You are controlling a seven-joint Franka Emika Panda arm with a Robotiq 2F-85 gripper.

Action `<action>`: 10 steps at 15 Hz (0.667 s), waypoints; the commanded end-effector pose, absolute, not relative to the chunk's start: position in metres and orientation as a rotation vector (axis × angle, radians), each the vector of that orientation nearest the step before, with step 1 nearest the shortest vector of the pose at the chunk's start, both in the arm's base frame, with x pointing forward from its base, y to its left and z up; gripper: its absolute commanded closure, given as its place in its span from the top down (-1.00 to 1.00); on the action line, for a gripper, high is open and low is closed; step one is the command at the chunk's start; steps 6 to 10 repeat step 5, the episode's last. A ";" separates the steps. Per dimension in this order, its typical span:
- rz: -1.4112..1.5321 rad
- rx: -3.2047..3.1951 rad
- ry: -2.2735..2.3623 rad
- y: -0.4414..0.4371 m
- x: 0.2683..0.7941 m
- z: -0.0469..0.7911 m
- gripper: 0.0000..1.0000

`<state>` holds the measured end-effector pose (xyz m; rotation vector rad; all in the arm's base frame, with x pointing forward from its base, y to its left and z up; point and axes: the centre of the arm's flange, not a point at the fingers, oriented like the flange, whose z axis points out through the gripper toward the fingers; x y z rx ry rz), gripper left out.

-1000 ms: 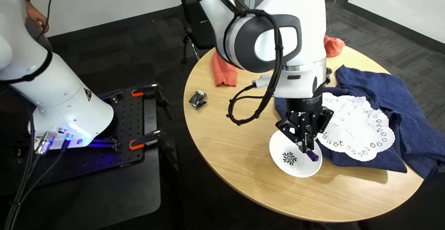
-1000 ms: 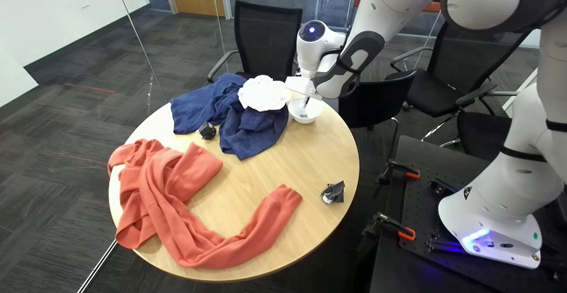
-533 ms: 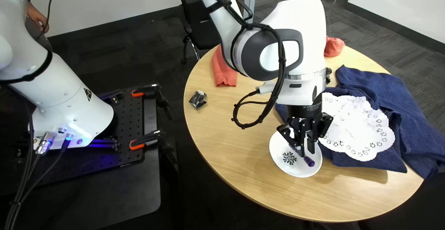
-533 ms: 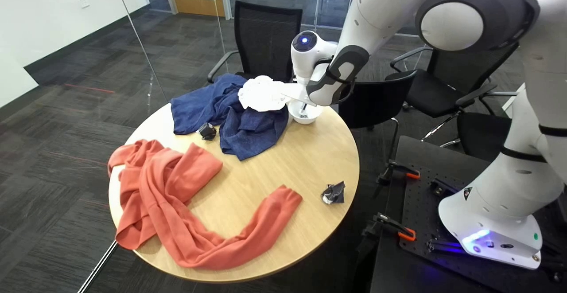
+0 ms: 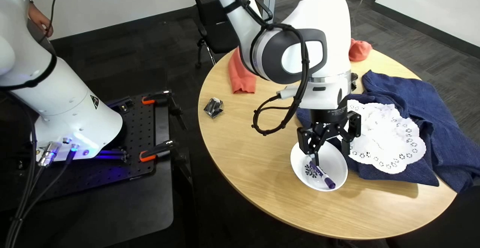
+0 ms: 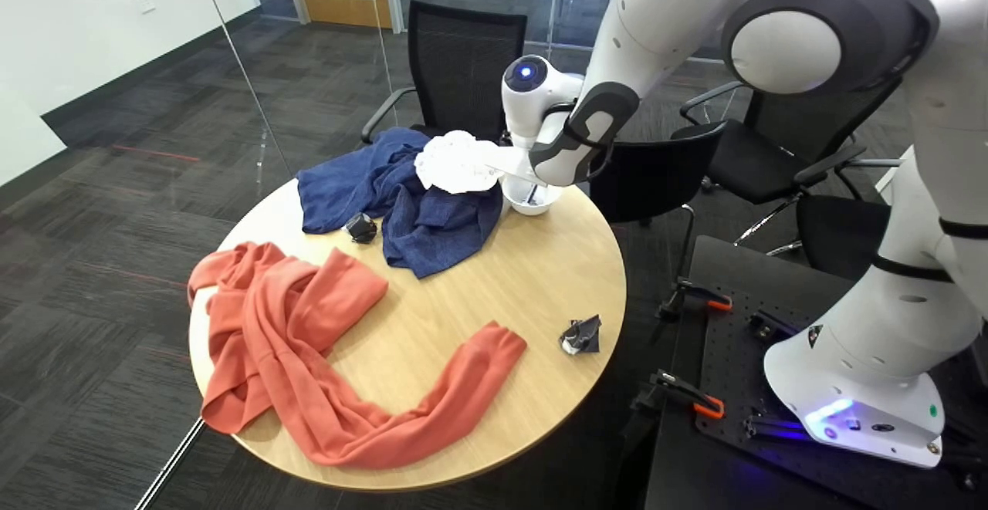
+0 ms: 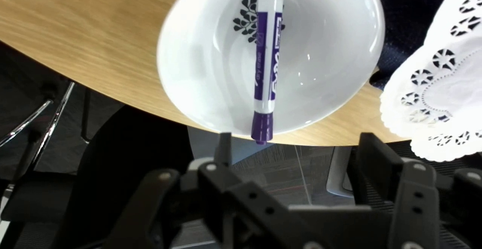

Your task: Pick up the pen from the table and put it in the bowl

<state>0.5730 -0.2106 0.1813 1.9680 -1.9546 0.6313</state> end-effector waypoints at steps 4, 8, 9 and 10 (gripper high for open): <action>0.633 1.975 -1.949 -0.208 0.574 0.181 1.00; 0.633 1.975 -1.949 -0.208 0.574 0.181 1.00; 0.633 1.975 -1.949 -0.208 0.574 0.181 1.00; 0.633 1.975 -1.949 -0.208 0.574 0.181 1.00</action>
